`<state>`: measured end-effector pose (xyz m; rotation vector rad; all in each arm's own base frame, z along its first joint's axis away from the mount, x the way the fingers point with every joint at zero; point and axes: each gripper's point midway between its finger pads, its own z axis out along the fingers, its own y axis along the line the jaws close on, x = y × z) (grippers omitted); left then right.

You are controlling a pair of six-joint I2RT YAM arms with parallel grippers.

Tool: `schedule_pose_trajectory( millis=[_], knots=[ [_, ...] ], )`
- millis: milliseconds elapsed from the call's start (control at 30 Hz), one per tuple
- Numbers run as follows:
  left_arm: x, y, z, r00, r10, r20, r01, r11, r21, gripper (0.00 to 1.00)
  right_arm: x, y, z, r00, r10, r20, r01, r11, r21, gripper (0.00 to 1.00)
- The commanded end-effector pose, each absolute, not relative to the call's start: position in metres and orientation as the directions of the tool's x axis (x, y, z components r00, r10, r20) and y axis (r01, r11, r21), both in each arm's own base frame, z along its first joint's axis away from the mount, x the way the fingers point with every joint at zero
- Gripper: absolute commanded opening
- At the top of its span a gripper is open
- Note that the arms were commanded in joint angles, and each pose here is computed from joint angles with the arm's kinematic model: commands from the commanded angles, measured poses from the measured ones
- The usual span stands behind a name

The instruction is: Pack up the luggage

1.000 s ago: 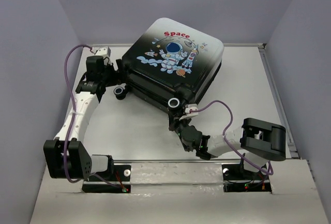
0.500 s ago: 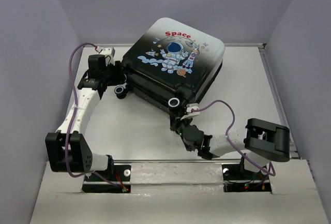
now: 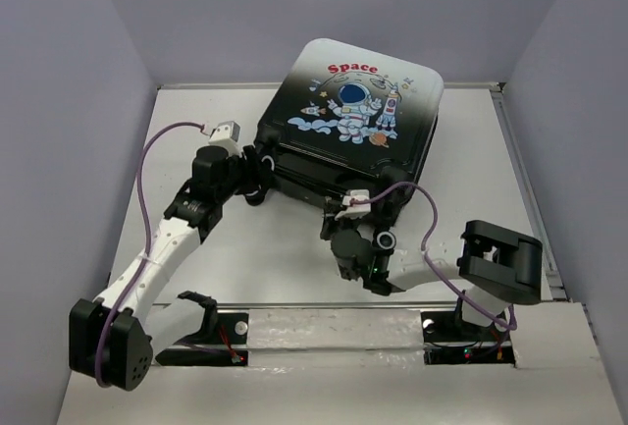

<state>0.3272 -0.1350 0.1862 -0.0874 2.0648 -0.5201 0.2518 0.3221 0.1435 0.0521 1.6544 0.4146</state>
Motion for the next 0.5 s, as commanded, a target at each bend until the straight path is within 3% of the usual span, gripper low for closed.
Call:
schedule_pose_trajectory(
  millis=[0,133,233,467],
  knots=[
    [0.250,-0.238,0.239,-0.652,-0.277,-0.706,0.493,0.553,-0.671,0.06,0.230,0.410,0.183,-0.211,0.339,-0.917,-0.457,0.795,0.399,0.07],
    [0.227,-0.249,0.262,-0.654,-0.287,-0.700,0.544,0.464,-0.699,0.06,0.224,0.448,0.189,-0.230,0.301,-0.926,-0.557,0.739,0.378,0.07],
    [0.210,-0.247,0.288,-0.636,-0.309,-0.707,0.587,0.401,-0.704,0.06,0.204,0.485,0.194,-0.269,0.275,-0.923,-0.694,0.609,0.384,0.07],
    [0.184,-0.238,0.336,-0.607,-0.375,-0.701,0.625,0.319,-0.712,0.06,0.176,0.526,0.200,-0.324,0.317,-0.892,-0.808,0.397,0.435,0.07]
  ],
)
